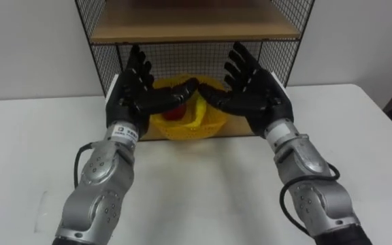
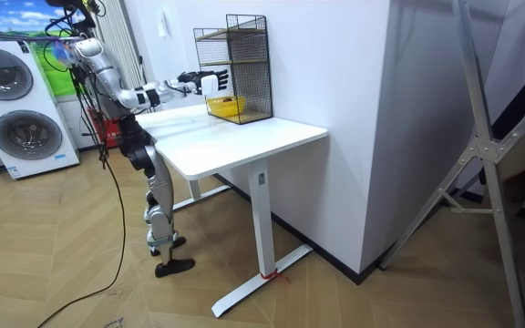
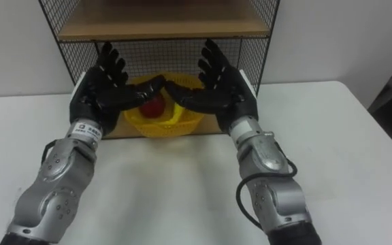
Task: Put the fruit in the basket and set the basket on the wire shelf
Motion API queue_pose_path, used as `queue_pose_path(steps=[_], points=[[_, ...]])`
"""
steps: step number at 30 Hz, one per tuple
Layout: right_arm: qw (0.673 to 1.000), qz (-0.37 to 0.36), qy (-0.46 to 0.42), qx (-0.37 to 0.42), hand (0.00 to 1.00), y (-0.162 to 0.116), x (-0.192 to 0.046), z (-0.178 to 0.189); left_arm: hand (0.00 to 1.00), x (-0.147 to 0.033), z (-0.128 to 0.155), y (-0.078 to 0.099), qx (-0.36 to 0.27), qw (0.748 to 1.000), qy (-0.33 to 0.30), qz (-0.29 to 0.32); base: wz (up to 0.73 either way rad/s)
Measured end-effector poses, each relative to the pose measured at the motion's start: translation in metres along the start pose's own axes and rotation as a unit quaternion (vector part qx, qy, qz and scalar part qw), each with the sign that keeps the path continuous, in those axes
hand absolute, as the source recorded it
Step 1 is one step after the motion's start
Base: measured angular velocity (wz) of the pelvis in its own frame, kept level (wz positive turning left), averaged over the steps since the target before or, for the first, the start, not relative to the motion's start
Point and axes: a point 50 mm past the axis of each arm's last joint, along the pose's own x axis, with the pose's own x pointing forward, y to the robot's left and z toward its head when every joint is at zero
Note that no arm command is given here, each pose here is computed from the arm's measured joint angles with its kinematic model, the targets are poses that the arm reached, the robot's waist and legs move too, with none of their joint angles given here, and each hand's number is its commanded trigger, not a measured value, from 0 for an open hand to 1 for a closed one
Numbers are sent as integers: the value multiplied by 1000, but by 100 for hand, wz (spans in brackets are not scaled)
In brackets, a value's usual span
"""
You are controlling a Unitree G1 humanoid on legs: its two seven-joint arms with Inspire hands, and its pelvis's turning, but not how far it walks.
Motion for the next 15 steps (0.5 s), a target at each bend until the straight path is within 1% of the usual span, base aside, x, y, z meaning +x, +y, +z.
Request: queue_pose_path(steps=[2, 4, 7, 9, 12, 15], points=[[1000, 0, 4, 2, 0, 0, -6, -4, 0, -9, -4, 4, 5, 1000, 7, -2, 0], [1000, 9, 3, 4, 0, 1, -13, -5, 0, -22, -7, 8, 10, 1000, 11, -11, 0], [1000, 22, 0, -1, 0, 2, -18, -3, 0, -32, -11, 12, 16, 1000, 17, -20, 0], [1000, 29, -6, -5, 0, 5, -20, 0, 0, -35, -13, 14, 21, 999, 21, -19, 0], [999, 46, -17, -11, 0, 9, -23, 1, 0, -39, -13, 17, 45, 998, 23, -25, 1], [999, 43, -25, -20, 0, 8, -36, -1, 0, -47, -11, 19, 65, 997, 15, -25, 6]])
